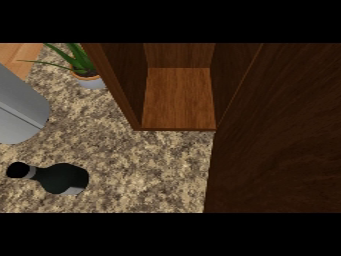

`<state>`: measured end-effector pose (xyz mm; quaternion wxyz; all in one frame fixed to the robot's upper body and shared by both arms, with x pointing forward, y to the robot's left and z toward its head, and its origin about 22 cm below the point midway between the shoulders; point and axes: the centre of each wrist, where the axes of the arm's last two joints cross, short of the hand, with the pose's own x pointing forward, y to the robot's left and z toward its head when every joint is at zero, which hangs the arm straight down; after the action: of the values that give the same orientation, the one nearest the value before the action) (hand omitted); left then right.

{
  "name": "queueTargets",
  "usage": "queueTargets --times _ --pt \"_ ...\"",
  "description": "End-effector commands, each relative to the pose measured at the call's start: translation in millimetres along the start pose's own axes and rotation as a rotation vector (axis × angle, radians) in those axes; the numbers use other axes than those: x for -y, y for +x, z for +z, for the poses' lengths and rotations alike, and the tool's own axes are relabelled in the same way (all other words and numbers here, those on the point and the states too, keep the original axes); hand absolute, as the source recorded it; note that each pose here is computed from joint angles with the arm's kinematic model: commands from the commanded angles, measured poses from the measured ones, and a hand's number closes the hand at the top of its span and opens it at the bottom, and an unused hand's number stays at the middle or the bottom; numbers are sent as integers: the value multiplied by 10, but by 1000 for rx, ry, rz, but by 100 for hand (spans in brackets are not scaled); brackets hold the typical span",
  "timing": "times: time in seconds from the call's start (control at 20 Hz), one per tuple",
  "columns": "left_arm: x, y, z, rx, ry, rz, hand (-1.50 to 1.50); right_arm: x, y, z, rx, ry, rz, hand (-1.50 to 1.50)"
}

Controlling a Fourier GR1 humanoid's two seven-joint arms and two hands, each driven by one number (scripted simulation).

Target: Pick up the wine, place it into the cabinet and close the cabinet

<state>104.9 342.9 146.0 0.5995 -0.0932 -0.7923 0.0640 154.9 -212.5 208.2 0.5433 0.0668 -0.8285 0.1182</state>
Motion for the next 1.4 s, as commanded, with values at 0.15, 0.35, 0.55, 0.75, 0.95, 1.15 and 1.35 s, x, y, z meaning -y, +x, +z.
queueTargets --times 0.15,0.35,0.55,0.75,0.95,1.15,1.35 --pt "196 275 55 24 -41 9 -150 -57 341 129 24 10 -53 -150" --pt "255 376 30 10 -41 17 -150 -53 454 41 30 -9 -32 -150" --pt "285 287 -165 25 0 -10 -150 -32 557 100 18 14 -16 -150" --pt "98 -53 -322 -8 46 20 -150 -35 545 -18 49 -5 -46 -150" --pt "104 143 -337 24 76 -8 -150 -92 558 -94 43 -19 -19 -150" --pt "45 -245 -219 -17 89 -13 -150 -2 768 62 41 9 -2 -150" --pt "-90 -363 -450 -30 114 -56 -150 -55 825 -52 39 23 -27 -150"
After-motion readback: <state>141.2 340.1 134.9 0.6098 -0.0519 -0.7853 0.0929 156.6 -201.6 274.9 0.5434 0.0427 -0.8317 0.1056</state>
